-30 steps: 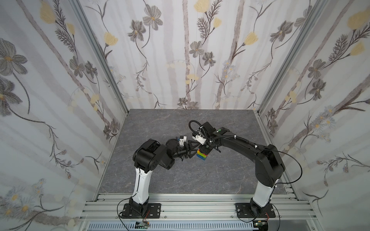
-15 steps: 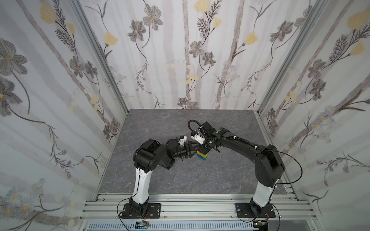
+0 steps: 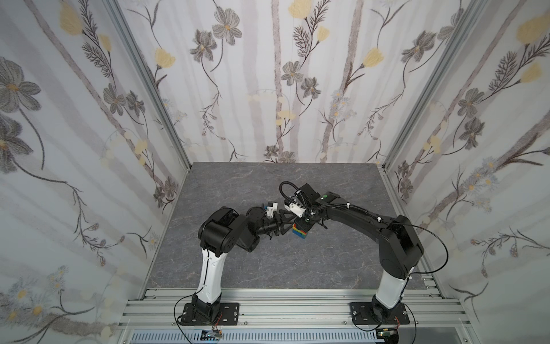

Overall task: Assemble the number 5 with lego
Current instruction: Assemble the lego brick with the lego brick.

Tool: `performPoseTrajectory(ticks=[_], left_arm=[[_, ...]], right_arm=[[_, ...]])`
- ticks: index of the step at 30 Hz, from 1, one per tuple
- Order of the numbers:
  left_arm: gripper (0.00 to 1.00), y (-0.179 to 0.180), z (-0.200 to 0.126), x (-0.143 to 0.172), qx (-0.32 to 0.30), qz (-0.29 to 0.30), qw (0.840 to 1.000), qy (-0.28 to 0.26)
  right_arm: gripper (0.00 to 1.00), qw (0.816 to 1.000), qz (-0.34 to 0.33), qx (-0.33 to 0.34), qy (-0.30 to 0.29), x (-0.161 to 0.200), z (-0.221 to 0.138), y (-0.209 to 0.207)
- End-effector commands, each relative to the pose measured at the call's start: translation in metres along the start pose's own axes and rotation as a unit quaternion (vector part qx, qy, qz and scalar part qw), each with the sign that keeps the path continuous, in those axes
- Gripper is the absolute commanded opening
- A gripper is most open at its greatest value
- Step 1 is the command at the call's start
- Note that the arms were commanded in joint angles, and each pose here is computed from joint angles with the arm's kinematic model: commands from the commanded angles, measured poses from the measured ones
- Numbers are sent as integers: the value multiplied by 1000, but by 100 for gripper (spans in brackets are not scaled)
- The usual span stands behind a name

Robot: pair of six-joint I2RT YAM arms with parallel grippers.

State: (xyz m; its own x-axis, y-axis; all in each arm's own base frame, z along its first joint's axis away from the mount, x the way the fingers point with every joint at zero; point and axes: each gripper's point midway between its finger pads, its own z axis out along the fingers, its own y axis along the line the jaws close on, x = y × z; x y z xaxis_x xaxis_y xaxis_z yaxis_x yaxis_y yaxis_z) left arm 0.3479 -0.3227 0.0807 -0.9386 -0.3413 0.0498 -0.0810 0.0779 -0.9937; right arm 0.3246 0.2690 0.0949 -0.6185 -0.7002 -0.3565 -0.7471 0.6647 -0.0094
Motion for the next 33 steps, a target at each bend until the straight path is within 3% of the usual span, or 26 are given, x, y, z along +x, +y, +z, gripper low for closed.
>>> performPoseTrajectory(ticks=[1,9,16,33], left_arm=[[70,-10,-1,3,21,-1,1000,13],[66,-10,0,5,21,-1,1000,18],[75,-4,-2,9,7,-4,1000,27],[76,-5,1,17,4,2,999,44]], right_arm=[[9,1000,-1,2,-11,-4,-3,0],[9,1000,-2,6,-23,-8,-12,-1],[9,1000,-3,5,-26,-9,-13,-1],[9,1000,-4,1,-24,-8,-12,1]])
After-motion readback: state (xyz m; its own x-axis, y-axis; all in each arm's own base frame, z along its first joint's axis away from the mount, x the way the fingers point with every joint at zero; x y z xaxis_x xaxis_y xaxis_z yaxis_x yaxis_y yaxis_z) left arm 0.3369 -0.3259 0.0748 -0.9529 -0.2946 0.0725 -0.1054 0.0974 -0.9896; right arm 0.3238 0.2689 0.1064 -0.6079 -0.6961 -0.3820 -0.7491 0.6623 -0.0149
